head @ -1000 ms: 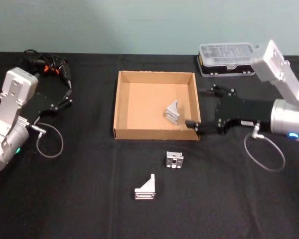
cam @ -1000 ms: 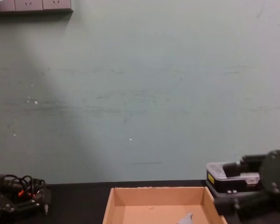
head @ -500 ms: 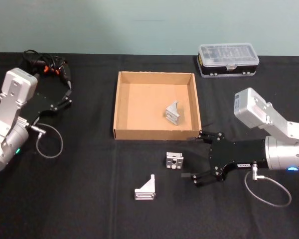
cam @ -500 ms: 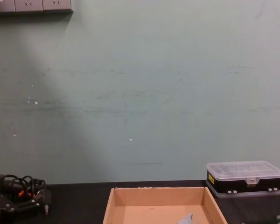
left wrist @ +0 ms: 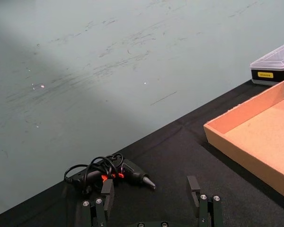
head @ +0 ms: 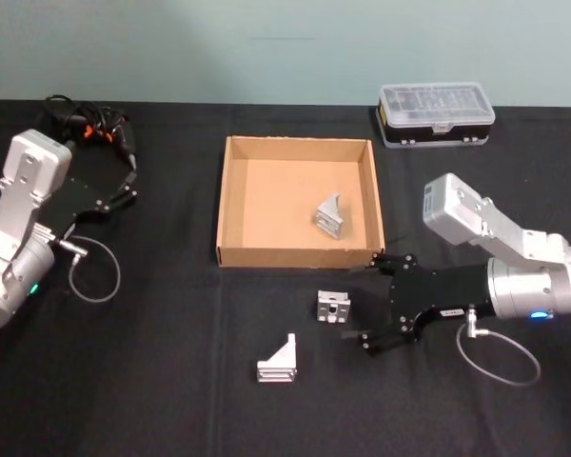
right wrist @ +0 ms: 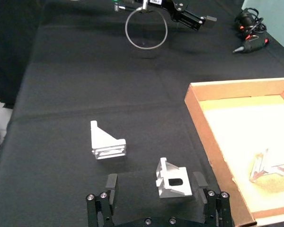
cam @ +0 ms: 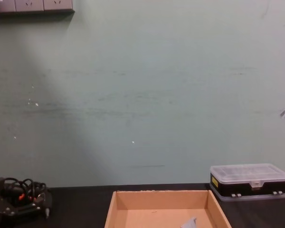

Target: Use one hand to pick up the angle iron from the table and place it into the box.

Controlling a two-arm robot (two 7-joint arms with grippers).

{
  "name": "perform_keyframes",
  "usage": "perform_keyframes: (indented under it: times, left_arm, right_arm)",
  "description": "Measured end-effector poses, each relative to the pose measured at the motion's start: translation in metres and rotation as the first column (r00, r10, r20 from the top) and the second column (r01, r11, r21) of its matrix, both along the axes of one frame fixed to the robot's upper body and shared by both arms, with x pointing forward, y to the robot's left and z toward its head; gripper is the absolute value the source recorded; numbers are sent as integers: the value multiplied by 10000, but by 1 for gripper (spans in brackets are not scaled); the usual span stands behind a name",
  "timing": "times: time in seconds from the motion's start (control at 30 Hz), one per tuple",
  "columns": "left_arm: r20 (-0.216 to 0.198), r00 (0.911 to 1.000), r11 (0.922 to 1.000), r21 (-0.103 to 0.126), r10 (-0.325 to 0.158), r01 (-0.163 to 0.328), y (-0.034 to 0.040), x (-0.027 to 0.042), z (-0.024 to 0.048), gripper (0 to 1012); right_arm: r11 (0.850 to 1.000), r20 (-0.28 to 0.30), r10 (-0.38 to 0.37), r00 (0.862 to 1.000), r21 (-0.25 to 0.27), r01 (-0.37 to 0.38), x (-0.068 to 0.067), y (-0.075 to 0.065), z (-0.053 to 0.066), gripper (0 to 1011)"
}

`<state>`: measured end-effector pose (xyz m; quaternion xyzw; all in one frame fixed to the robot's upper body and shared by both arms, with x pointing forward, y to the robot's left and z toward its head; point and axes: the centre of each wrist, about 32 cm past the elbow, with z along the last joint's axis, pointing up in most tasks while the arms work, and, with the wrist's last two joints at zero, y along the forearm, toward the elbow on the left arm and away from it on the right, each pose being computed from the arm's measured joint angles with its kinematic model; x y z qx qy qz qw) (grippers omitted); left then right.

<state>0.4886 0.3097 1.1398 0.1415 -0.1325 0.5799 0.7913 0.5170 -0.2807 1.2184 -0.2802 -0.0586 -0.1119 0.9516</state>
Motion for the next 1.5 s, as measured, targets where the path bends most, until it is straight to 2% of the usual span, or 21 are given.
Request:
perform_keyframes:
  times: [0.63,1.0,1.27,1.3,1.33,1.5]
  left_arm:
    - [-1,10000,10000,0,0,0,0,0,0,1000]
    - [0,10000,10000,0,0,0,0,0,0,1000]
    - [-1,10000,10000,0,0,0,0,0,0,1000]
    - [-1,10000,10000,0,0,0,0,0,0,1000]
    - [-1,10000,10000,-1,0,0,0,0,0,1000]
    - [0,10000,10000,0,-1,1,0,0,0,1000]
  right_arm:
    - [9976,-273,502,9984,-469,-515,283,185,-92,1003]
    - [9953,-464,650,9968,-690,-681,349,220,-137,997]
    - [9943,-506,693,9963,-780,-731,368,244,-158,812]
    - [9943,-516,688,9963,-786,-727,370,245,-161,760]
    - [9942,-532,677,9963,-798,-719,372,248,-165,760]
    - [9944,-542,628,9966,-814,-671,372,252,-172,605]
